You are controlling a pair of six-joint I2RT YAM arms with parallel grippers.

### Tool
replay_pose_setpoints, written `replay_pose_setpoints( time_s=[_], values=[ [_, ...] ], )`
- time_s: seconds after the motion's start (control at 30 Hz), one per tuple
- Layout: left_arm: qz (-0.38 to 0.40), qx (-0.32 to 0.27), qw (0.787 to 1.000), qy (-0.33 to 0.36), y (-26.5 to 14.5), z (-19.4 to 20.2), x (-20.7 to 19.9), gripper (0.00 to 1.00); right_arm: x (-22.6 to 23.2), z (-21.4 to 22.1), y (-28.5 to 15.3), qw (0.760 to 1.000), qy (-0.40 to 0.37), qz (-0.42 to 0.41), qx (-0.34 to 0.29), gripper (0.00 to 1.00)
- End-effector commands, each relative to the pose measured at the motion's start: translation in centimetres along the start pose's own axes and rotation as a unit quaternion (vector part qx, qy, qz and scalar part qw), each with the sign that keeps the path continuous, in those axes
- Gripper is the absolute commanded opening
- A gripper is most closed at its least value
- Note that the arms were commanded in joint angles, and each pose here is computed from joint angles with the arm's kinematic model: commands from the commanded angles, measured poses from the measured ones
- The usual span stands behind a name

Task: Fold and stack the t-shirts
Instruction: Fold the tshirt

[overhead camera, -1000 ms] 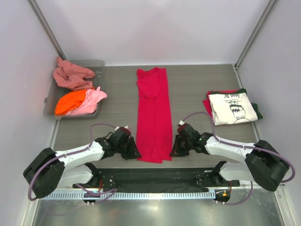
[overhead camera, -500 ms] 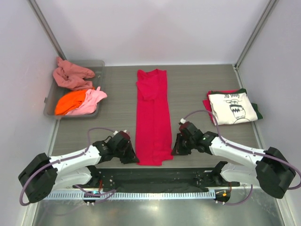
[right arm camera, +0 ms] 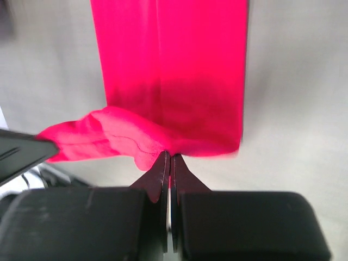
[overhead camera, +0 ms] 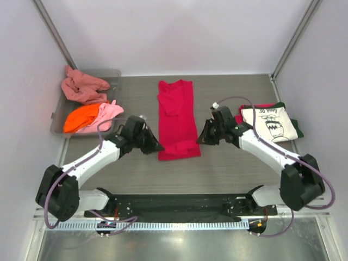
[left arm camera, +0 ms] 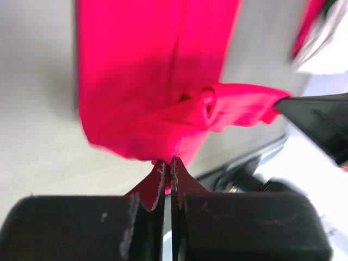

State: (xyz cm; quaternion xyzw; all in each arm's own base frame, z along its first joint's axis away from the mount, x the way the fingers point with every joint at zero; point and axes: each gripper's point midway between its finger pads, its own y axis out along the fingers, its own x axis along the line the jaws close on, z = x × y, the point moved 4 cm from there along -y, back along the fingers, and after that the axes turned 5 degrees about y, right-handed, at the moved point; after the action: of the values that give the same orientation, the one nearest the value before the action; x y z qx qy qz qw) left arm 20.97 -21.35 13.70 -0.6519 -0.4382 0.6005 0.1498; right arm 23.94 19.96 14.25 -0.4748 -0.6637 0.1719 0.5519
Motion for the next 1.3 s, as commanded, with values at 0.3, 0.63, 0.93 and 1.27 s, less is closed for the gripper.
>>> replay_pose_setpoints(
  time_s=[0.3,0.63,0.93,1.27],
  values=[
    [0.016,-0.093,0.995,-0.011,3.8,-14.2,-2.8,0.00,1.8,-13.2,5.0,0.999,0.004,-0.018,-0.045,0.01],
    [0.016,-0.099,0.994,-0.032,7.4,-19.1,-2.8,0.00,2.2,-17.9,7.9,0.998,0.014,-0.035,-0.052,0.01],
    [0.027,-0.100,0.994,-0.026,8.5,-22.3,-2.6,0.67,1.1,-20.0,9.9,0.998,0.023,-0.027,-0.059,0.69],
    [-0.036,-0.085,0.996,0.004,4.7,-12.4,2.8,0.90,-2.6,-10.3,4.4,0.998,0.019,-0.031,-0.048,0.68]
  ],
)
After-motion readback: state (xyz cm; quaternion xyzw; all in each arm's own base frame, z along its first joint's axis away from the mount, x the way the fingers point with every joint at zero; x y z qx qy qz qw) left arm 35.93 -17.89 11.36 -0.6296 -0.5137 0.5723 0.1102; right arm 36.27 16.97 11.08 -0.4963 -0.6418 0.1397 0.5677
